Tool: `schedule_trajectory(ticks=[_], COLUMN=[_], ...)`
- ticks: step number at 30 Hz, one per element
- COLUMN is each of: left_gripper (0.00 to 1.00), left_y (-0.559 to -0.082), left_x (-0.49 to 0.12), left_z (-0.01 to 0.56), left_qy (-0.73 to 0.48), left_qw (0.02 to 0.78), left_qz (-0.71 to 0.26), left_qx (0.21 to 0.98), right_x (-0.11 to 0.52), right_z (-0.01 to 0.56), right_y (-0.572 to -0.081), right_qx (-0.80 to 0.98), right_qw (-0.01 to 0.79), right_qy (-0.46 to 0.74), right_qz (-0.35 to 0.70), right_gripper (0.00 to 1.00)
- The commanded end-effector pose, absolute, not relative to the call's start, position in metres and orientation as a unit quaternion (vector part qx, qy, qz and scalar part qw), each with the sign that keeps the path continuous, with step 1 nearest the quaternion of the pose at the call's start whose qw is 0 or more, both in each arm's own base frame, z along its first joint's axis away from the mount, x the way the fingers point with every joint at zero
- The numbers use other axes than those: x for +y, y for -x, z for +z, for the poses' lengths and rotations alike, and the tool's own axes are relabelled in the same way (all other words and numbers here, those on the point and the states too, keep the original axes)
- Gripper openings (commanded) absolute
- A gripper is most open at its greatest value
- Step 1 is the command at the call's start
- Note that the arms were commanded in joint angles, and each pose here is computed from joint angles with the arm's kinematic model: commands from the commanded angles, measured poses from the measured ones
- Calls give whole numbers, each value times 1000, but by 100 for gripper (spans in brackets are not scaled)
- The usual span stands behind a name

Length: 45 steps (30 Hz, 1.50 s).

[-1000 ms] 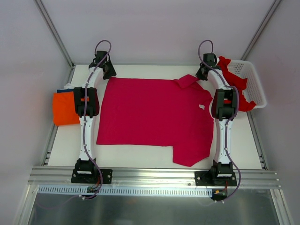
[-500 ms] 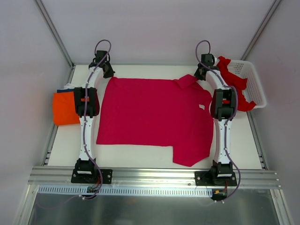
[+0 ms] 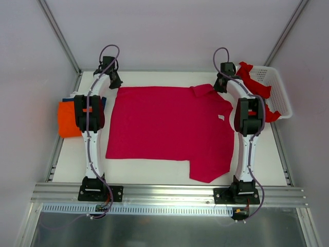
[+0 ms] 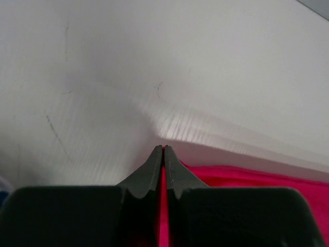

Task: Fold and stack the t-shirts
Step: Grap the side of the flattened tshirt furthest away from the robot with both arms, then fold the flattened tshirt in 1/3 of the way

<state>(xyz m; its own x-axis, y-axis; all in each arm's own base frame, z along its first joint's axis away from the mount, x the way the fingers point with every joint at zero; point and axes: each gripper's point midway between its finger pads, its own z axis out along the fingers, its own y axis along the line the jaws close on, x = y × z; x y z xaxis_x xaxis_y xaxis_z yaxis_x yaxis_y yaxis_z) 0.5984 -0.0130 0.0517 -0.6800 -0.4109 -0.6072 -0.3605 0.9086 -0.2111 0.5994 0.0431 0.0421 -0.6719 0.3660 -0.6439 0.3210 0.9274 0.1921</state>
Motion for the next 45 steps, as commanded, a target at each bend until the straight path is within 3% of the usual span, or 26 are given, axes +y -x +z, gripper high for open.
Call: schedule_trajectory(ticks=[1, 14, 31, 38, 45], left_gripper=[0, 0, 0, 0, 0], left_y=[-589, -558, -481, -466, -456], left_x=[-1, -22, -14, -13, -19], left_z=[118, 124, 131, 135, 111], left_qy=[226, 208, 214, 212, 202], left_qw=[387, 378, 372, 373, 343], left_qz=[-29, -30, -5, -4, -11], left_qx=[894, 902, 903, 903, 917], right_x=[48, 48, 75, 66, 68], right_z=[130, 182, 196, 204, 176], right_y=[-589, -504, -386, -358, -338], right_qx=[887, 888, 894, 894, 909], right_qw=[429, 444, 441, 442, 411], right_qy=[-166, -120, -82, -77, -67], right_qz=[40, 17, 23, 6, 0], right_gripper=[0, 1, 1, 1, 0])
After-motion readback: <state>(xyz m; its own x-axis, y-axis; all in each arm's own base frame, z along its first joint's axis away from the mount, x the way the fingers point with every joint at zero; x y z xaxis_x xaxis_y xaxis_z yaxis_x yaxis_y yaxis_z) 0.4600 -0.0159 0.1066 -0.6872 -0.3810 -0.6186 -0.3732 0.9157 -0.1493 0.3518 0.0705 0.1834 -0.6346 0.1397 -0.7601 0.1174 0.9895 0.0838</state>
